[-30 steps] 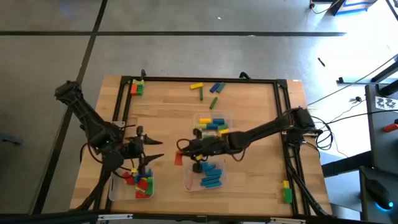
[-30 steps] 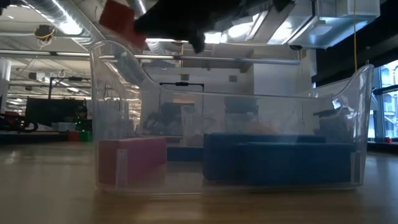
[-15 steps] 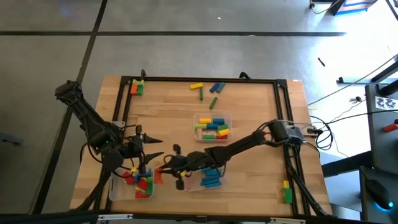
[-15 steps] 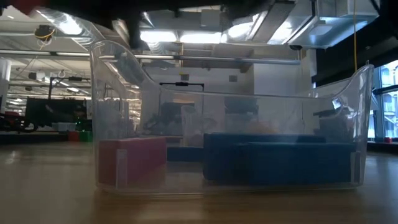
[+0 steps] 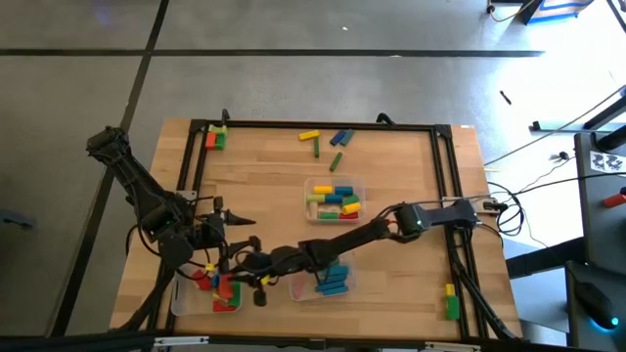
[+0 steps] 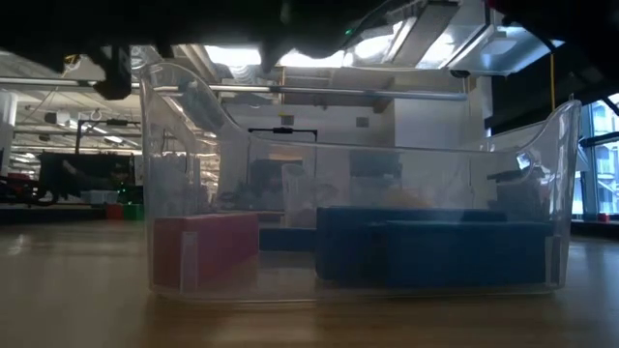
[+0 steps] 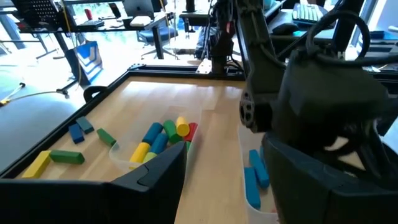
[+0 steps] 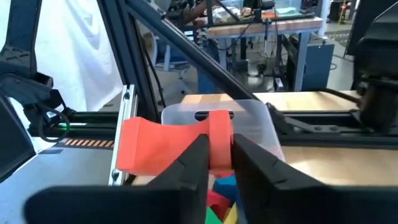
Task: Sort blocks by size
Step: Put the orange arch block into the bottom left transparent bin, then put the green rectangular block into the bottom right transparent bin
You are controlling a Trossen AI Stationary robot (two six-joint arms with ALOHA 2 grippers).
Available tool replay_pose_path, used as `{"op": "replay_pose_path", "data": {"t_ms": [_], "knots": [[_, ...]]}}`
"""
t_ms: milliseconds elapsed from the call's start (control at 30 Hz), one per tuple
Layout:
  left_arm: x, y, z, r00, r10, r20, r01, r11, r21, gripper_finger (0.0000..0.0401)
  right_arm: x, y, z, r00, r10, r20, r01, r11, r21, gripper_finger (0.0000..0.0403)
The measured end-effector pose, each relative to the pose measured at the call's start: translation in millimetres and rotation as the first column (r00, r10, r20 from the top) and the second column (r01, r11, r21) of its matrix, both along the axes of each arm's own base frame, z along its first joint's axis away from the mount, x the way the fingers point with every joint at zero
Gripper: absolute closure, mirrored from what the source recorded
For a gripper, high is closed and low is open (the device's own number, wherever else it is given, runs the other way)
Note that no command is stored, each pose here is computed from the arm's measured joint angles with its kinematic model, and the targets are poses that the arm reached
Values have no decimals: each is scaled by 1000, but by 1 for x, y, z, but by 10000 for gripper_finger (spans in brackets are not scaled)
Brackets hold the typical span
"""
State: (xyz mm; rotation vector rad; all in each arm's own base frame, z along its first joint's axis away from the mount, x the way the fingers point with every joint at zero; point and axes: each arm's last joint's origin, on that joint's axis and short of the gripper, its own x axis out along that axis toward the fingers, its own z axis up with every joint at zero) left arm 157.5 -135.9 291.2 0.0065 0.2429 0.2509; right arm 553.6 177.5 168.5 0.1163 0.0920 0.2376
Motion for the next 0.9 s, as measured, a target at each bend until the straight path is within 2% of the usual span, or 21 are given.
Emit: {"op": "replay_pose_path", "data": {"t_ms": [100,200,367,533,700,900], "knots": [[0,0,0,1000,0,0,0,1000,0,191,4,1,-5,1000,3,-7,-3,1000,1,302],[0,0,0,1000,0,0,0,1000,-1,191,4,1,-10,998,2,-68,-3,1000,-16,255],[0,0,0,1000,-1,1,1,1000,-9,191,-1,-1,-4,987,-12,-159,-6,994,-112,203],[0,0,0,1000,-4,0,4,1000,-8,191,-15,-1,43,980,-77,-181,34,973,-229,195],[-2,-2,0,1000,-17,-2,17,1000,-5,191,-33,6,59,953,-139,-268,38,935,-351,194],[-5,-5,0,999,-39,-3,39,999,2,191,-57,12,86,921,-184,-342,19,901,-433,194]]}}
